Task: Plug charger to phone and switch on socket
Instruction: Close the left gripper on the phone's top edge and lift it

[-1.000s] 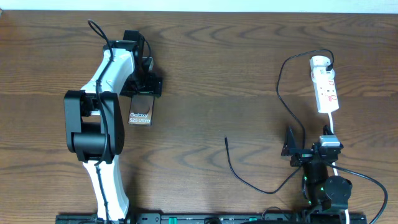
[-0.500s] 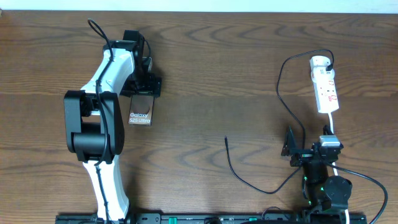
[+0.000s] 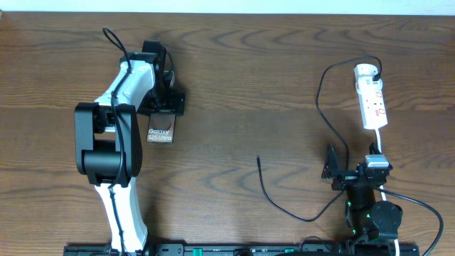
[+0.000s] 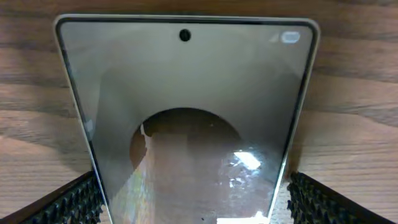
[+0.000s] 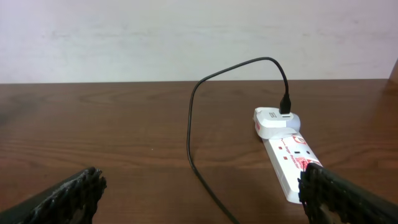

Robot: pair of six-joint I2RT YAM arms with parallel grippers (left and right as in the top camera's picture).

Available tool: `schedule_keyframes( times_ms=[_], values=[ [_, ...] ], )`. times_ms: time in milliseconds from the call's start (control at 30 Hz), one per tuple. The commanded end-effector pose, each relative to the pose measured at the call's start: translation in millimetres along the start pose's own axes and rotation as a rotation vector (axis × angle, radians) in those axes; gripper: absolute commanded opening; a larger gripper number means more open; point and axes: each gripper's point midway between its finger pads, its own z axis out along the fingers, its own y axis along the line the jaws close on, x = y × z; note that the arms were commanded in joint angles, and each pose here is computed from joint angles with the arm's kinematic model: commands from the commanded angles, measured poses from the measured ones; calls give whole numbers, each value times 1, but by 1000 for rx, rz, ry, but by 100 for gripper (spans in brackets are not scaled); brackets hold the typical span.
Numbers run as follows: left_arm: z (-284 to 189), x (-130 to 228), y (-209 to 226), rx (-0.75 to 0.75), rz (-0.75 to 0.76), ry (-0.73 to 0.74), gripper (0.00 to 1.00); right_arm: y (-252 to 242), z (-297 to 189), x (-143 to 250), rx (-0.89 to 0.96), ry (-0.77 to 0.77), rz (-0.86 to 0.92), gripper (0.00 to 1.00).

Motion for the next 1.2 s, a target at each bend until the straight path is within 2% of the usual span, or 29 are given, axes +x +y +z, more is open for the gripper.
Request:
schedule_keyframes(
  times_ms=[0, 1167],
  values=[
    [11, 9, 5, -17, -9, 32, 93, 2, 0, 1, -6, 3, 2, 99],
    [12, 5, 5, -17, -5, 15, 93, 2, 0, 1, -6, 3, 2, 99]
  ],
)
